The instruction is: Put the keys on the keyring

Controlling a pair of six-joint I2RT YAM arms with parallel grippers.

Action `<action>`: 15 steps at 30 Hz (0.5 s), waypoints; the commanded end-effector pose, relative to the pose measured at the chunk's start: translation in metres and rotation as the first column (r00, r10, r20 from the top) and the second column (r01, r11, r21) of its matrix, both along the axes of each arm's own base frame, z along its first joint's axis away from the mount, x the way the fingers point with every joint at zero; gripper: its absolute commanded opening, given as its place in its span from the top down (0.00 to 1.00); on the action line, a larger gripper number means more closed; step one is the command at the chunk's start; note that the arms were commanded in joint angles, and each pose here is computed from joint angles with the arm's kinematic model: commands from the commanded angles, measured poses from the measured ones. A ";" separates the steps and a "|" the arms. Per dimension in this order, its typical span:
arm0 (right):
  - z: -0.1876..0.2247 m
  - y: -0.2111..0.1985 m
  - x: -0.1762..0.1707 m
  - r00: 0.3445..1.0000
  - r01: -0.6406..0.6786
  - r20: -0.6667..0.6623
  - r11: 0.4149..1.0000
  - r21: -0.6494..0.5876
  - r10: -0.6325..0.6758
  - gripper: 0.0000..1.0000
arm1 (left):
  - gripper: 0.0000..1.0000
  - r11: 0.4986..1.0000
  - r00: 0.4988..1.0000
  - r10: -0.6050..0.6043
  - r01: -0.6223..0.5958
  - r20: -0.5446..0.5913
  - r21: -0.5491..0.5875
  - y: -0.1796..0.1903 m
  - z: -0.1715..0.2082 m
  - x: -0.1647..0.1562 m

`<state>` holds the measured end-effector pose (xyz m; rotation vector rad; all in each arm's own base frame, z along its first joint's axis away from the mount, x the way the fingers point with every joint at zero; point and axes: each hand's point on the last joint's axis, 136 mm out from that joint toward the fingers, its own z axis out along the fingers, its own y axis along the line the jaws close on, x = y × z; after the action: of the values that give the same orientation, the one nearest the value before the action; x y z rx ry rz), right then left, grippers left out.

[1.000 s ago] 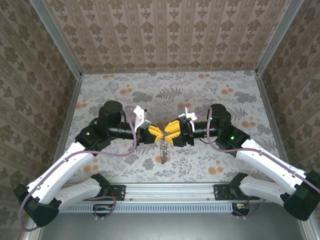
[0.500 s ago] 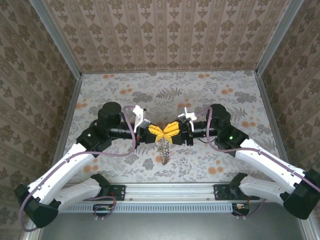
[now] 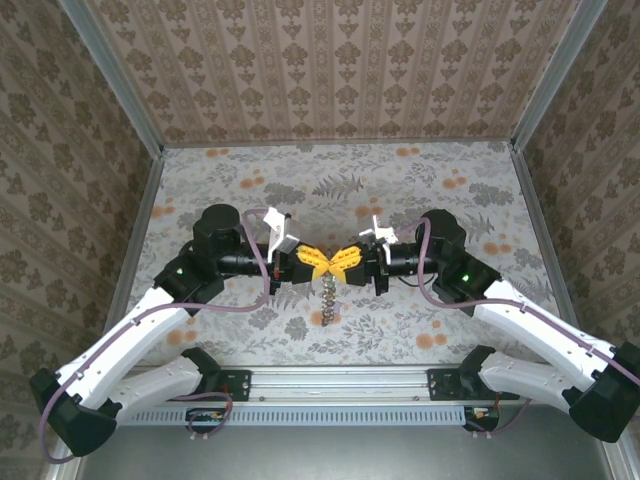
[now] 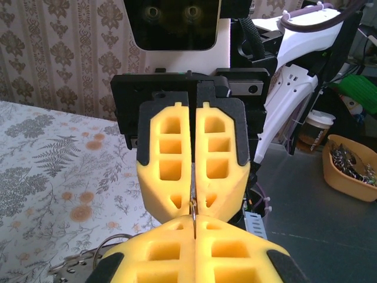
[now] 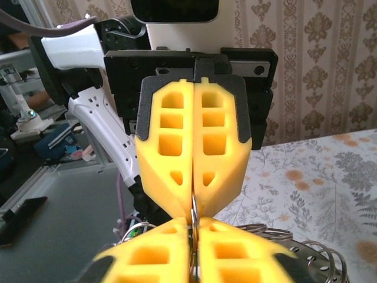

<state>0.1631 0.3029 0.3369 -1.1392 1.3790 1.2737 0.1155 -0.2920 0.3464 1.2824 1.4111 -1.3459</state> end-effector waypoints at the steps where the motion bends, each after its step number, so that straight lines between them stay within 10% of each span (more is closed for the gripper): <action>1: 0.004 0.000 0.003 0.999 0.028 0.030 1.000 0.012 -0.028 0.98 | 1.00 0.997 0.998 -0.020 0.025 0.066 -0.079 0.001 0.024 -0.008; 11: 0.005 -0.008 0.015 0.990 0.129 0.067 0.991 -0.033 -0.127 1.00 | 0.99 0.999 0.997 0.031 -0.032 0.064 0.007 0.002 0.014 -0.001; 15: 0.005 -0.013 0.020 0.980 0.176 0.105 0.982 -0.066 -0.168 1.00 | 0.60 0.989 0.991 0.099 -0.108 0.088 0.100 0.009 0.005 0.006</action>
<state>0.1777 0.2980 0.3263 -1.1071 1.4522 1.1386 0.1209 -0.2904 0.3412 1.2820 1.4868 -1.2480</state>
